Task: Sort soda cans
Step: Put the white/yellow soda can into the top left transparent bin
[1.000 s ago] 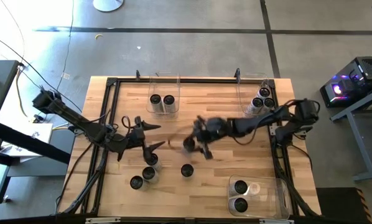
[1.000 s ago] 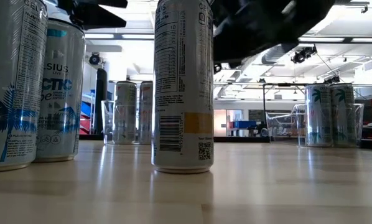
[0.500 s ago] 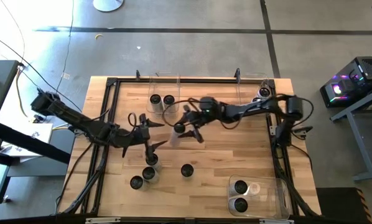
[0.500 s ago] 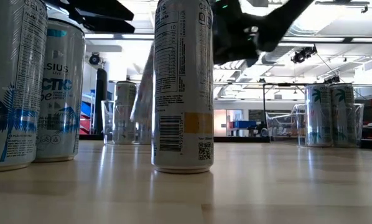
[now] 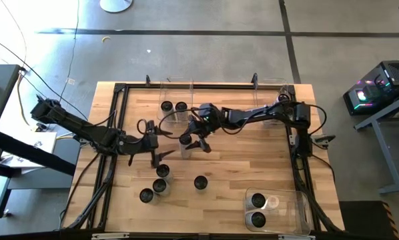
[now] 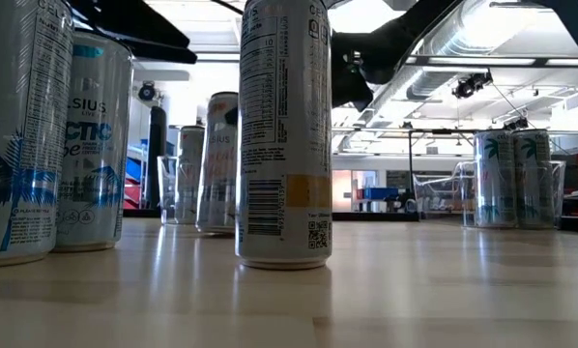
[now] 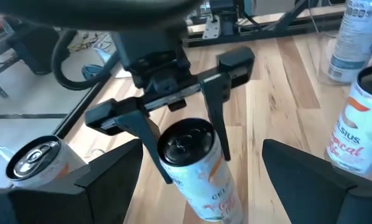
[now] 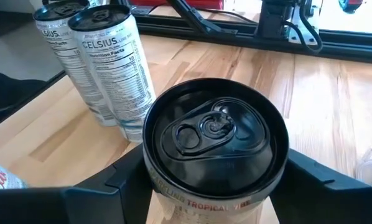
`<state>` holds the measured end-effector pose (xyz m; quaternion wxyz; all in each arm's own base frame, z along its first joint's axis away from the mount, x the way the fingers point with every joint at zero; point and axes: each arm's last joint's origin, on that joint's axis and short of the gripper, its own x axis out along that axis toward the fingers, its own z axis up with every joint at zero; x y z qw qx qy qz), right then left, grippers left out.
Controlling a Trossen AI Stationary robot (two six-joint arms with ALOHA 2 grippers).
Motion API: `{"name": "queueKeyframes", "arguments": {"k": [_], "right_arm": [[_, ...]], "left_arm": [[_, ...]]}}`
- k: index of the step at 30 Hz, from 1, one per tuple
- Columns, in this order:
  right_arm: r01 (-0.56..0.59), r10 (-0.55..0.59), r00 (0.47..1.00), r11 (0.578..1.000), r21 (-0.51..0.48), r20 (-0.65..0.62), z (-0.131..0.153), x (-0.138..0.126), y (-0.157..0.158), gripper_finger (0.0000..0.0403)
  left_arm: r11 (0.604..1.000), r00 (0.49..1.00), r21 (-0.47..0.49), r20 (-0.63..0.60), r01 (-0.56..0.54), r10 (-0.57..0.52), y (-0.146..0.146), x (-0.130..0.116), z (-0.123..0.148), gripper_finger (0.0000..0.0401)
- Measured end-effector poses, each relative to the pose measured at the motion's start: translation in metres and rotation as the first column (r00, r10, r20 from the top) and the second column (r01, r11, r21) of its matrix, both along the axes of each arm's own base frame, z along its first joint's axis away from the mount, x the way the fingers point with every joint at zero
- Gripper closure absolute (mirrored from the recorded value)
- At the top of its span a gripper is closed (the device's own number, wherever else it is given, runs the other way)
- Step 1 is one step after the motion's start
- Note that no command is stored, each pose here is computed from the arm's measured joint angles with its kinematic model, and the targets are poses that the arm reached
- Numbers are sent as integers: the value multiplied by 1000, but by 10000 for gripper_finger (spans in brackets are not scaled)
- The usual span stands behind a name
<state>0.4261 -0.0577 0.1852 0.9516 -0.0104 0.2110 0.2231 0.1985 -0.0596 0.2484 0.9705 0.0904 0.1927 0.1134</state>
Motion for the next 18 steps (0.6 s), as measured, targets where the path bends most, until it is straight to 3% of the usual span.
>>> {"name": "queueKeyframes", "arguments": {"k": [7, 12, 18], "right_arm": [[25, -25, 1000, 999, 24, -5, 0, 1, 0, 73], [39, -39, 999, 999, 26, 20, 5, 2, 1, 64], [96, -95, 995, 995, -38, 22, 22, -5, 3, 62]], "left_arm": [[998, 999, -22, -5, 51, -51, -2, 0, 0, 77], [995, 996, -49, -6, 83, -84, -3, 0, 0, 77], [994, 996, -52, -15, 91, -92, -4, 1, -2, 77]]}}
